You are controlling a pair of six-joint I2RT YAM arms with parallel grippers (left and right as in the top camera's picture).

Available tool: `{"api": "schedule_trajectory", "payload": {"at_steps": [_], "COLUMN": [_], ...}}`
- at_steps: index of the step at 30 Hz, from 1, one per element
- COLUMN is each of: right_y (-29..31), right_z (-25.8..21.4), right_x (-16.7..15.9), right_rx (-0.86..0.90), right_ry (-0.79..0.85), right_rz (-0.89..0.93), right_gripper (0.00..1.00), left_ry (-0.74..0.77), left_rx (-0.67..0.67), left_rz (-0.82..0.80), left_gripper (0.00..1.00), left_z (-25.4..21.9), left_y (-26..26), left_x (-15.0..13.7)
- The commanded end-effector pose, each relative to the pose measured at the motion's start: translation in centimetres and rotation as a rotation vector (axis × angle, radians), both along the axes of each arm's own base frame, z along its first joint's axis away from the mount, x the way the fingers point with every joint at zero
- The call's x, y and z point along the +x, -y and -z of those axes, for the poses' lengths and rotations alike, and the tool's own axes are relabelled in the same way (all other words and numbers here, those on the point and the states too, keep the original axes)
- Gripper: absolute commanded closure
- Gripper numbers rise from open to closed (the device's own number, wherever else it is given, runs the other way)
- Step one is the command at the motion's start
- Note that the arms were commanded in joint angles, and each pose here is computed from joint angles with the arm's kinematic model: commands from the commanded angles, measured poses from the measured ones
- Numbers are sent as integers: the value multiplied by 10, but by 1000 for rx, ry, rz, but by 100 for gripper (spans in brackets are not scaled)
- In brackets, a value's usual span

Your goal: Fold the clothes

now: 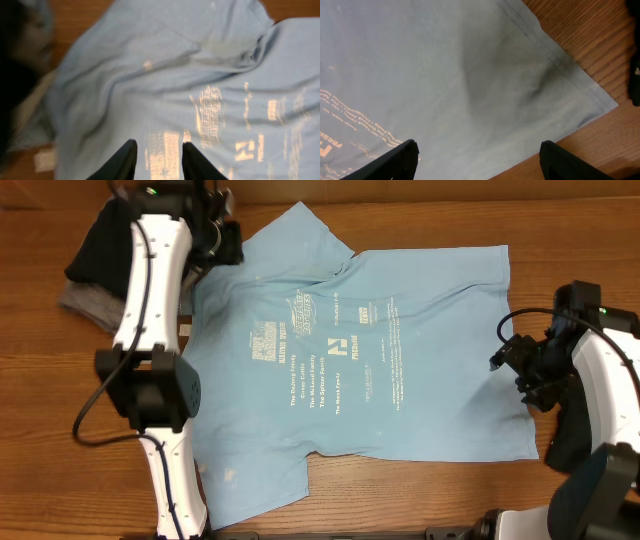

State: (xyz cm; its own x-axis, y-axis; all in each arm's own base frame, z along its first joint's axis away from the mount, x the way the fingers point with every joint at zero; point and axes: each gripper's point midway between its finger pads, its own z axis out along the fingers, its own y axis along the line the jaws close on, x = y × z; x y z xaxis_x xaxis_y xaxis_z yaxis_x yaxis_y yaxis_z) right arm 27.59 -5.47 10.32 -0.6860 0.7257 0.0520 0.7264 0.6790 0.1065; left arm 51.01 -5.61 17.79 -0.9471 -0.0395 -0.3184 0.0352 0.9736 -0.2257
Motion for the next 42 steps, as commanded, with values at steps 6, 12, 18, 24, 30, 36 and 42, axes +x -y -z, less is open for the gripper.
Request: {"api": "schedule_trajectory", "payload": {"at_steps": [6,12,18,24,30,36,42], "right_y": [-8,-7,-9,-1,24,33,34], "right_z": [-60,-53,8,65,97,112,111], "right_x": [-25,-47,-64,-87,-106,-101,-100], "right_rx": [-32,-50,-20,35,63,121,122], "right_ry": [157,86,-28,-148,-251,-221,-206], "right_rz": [23,98,193,325,487,476,419], "right_gripper": [8,7,8,14,19,27,79], "left_ry": [135,126,-16,-176,-321,-412,-467], "left_rx": [212,190,232,249,245,255,228], "left_rz": [-242,-329,-410,-510,-503,-493,-516], "left_gripper": [64,59,59,53,50,52,55], "left_z": [-148,-162,-129,-89,-45,-6,8], "left_y": [-57,-66,-87,-106,-104,-103,-105], "left_x": [-105,-150,-194,-241,-263,-273,-284]}}
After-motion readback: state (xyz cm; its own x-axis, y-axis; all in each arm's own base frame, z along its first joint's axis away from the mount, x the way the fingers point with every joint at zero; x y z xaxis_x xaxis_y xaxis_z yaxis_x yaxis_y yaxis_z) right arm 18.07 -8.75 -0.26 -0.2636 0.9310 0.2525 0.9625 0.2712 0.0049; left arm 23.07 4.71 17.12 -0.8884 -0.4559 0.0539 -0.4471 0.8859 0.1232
